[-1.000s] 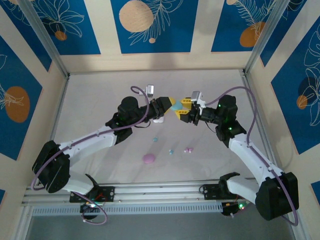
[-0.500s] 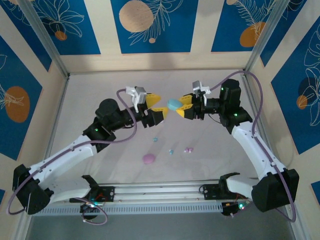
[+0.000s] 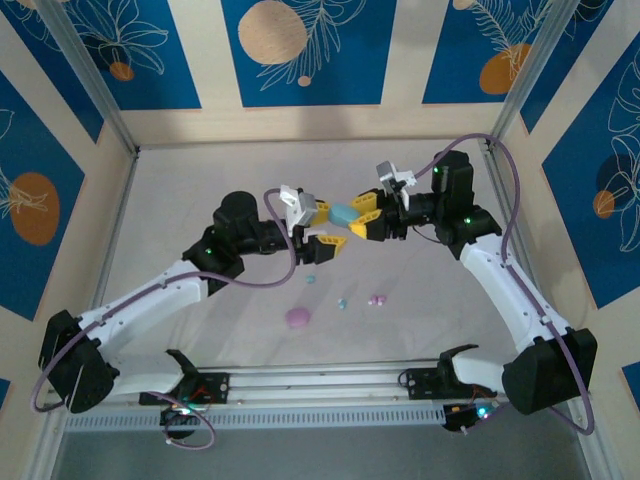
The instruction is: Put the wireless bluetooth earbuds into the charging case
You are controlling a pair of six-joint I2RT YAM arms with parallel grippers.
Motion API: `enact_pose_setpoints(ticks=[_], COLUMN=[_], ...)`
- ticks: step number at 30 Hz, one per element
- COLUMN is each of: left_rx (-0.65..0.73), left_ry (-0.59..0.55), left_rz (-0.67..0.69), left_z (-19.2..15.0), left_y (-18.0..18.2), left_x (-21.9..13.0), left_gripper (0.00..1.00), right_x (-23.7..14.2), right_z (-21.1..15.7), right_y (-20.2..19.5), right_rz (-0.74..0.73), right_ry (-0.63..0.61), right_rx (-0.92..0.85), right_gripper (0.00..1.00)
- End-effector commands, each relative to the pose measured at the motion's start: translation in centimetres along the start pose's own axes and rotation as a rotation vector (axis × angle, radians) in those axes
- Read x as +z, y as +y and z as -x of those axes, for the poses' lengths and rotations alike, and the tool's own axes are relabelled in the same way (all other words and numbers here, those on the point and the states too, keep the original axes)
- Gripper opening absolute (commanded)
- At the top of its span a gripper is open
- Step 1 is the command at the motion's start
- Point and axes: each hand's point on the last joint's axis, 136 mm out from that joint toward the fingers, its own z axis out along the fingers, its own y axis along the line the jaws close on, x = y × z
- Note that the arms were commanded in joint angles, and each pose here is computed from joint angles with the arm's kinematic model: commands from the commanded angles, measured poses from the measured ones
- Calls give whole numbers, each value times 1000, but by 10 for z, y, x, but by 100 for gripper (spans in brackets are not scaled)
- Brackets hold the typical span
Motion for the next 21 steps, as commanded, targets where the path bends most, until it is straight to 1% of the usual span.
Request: enact_pose_setpoints(ticks=[1,4,6,8,12,15,19,21], left_rx=[30,21,16,16,15,8,-14,-23], left_ry=[-78,-83,-81,-84,-87,-93,-87,-94], left_rz=[-62,-68,-65,-56,-47,-62,-79,-82], left_z=[27,28,27,28,30,32,31,32], left_y=[-9,-9,-9,-8,-6,-7,-5,-4], left_x=[-1,-1,-2,-5,-7,-6,0,1], left_gripper=[58,55,56,58,59,57,51,51], right_x=[1,0,-1,-1,-4,-4,-4,-3], right_z=[4,1,1,1,3,3,3,2], right_y=[10,10,10,9,9,10,11,10], right_rz=[39,36,37,34,34,44,50,46], right_ry=[-1,1,1,1,-2,-4,-4,-3], right_rx=[-53,-72,-75,-79,-86,-87,-90,-98], right_gripper=[35,35,36,35,35,35,36,35])
